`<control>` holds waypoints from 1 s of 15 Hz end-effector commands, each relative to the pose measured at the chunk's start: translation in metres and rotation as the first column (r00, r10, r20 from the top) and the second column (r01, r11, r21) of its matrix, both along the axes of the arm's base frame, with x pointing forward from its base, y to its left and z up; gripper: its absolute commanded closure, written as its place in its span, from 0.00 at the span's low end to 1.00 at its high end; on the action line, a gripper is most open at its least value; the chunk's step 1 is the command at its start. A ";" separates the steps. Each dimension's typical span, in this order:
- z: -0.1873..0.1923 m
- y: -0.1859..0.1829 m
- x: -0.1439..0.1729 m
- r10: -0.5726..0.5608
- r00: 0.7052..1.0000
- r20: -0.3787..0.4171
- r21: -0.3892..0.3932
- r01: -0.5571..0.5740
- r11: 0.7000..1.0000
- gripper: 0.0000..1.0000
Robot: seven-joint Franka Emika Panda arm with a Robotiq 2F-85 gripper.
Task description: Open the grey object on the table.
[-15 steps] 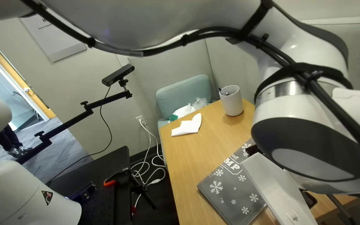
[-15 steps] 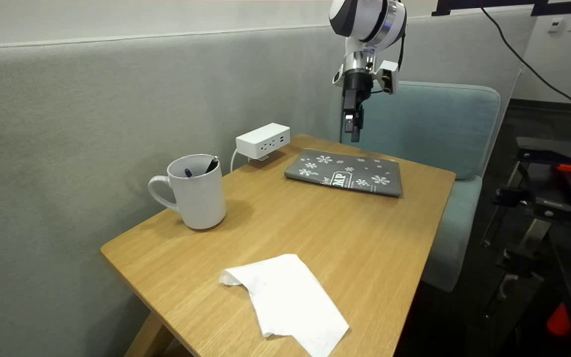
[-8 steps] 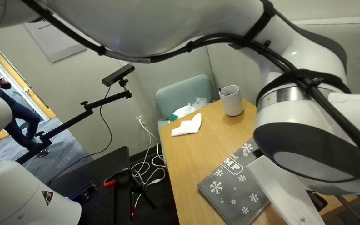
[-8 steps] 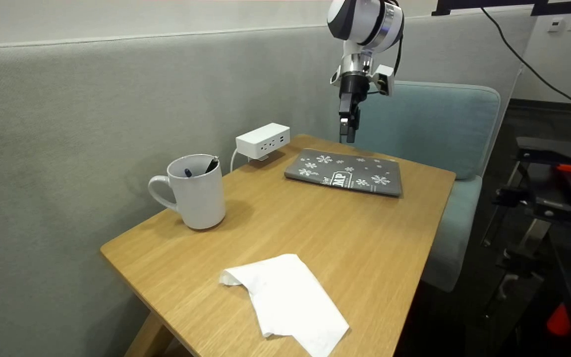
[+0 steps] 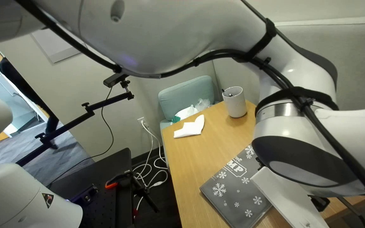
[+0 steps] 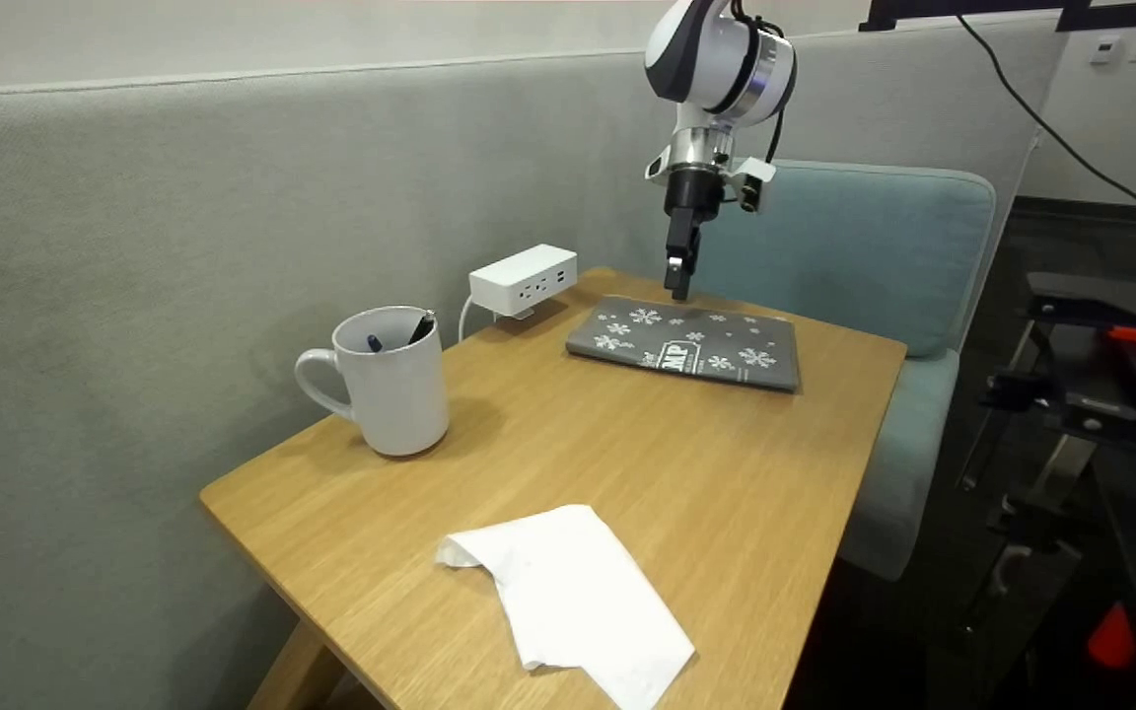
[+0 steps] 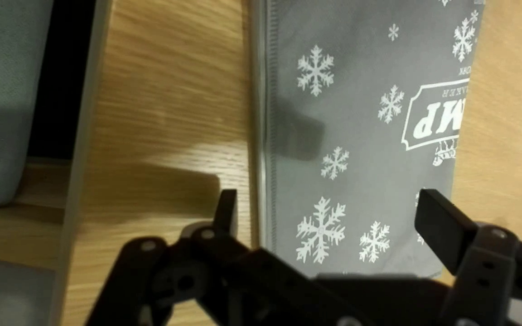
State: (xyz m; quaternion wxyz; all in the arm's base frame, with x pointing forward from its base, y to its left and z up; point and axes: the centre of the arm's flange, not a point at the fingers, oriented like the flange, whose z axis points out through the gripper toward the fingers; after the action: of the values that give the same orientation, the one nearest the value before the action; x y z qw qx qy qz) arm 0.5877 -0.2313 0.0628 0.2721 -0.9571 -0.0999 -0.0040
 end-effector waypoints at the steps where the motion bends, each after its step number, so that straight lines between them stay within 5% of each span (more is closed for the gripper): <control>1: -0.006 -0.003 0.001 0.038 0.998 0.044 0.034 -0.040 0.999 0.00; 2: -0.007 -0.003 0.000 0.046 0.998 0.048 0.044 -0.048 0.998 0.00; 4: -0.008 -0.004 0.000 0.058 0.997 0.058 0.061 -0.062 0.996 0.26; 12: -0.013 -0.002 -0.004 0.075 0.995 0.061 0.097 -0.081 0.992 0.88; 15: -0.014 0.000 -0.005 0.077 0.995 0.059 0.097 -0.082 0.992 1.00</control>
State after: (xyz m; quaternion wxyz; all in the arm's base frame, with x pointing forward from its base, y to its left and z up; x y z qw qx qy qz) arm 0.5808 -0.2309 0.0466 0.3027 -0.9429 -0.1377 -0.0184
